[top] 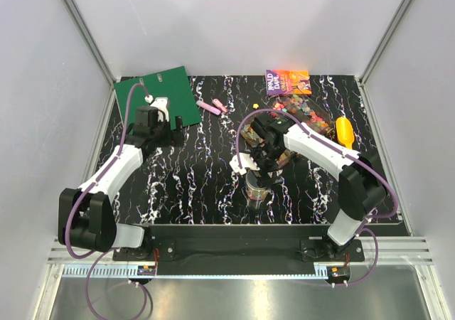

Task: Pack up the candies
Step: Close the bottle lid on the packing bottle.

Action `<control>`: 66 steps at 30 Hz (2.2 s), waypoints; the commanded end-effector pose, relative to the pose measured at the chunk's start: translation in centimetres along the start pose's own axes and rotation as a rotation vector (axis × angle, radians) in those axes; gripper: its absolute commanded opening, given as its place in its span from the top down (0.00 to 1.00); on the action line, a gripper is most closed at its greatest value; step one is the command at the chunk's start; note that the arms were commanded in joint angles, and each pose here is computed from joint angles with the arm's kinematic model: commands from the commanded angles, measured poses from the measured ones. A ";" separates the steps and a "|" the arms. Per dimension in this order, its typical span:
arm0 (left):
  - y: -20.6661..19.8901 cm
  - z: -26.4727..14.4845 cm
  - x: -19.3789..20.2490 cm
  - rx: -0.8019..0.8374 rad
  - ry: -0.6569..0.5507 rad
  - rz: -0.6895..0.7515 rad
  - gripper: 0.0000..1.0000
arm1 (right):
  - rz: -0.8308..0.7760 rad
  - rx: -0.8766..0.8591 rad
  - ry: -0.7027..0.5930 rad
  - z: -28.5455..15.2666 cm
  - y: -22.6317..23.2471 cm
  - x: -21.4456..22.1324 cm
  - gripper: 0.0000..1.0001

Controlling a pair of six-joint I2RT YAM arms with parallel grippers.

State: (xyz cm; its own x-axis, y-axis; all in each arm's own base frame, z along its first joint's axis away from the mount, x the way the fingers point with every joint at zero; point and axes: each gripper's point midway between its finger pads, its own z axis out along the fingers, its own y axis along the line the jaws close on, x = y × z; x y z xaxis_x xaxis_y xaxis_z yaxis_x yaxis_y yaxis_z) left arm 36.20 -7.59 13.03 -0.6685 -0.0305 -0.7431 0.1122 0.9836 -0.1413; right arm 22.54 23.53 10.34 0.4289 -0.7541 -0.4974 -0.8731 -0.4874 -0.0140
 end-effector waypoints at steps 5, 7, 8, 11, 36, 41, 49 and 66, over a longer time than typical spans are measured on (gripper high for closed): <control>-0.5 -0.5 -1.3 0.029 -0.064 -0.010 0.01 | -0.028 0.057 -0.010 -1.0 -0.5 -1.1 0.00; -0.4 -0.5 -1.3 0.027 -0.064 -0.010 0.01 | -0.035 0.070 -0.020 -1.3 -0.6 -1.4 0.00; -0.5 -0.5 -1.4 0.031 -0.065 -0.010 0.01 | -0.035 0.072 -0.023 -1.3 -0.6 -1.5 0.00; -0.5 -0.5 -1.4 0.031 -0.066 -0.012 0.01 | -0.035 0.079 -0.020 -1.5 -0.8 -1.5 0.00; -19.1 -3.4 2.6 0.707 0.111 -0.038 1.00 | 0.038 0.094 0.015 -1.5 -0.5 -1.0 0.00; -21.1 -2.2 2.1 0.751 0.150 -0.091 1.00 | 0.052 0.137 0.016 -2.1 -1.0 -1.2 0.00; -20.6 -0.7 1.4 0.695 0.135 -0.061 1.00 | 0.098 0.183 0.018 -3.1 -0.7 -1.4 0.00; -15.3 -0.1 4.2 0.478 0.085 0.139 0.14 | 0.159 0.149 -0.116 -2.9 -0.5 -4.0 1.00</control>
State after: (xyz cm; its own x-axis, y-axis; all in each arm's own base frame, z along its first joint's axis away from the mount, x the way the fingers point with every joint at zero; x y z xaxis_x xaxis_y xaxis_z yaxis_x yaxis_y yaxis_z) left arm 30.70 -23.37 10.08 -0.7523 0.1227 -0.6473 0.4792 0.7762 -0.4098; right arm 21.83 23.99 14.76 0.2802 -0.7792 -0.5607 -0.9546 -0.2877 -0.0772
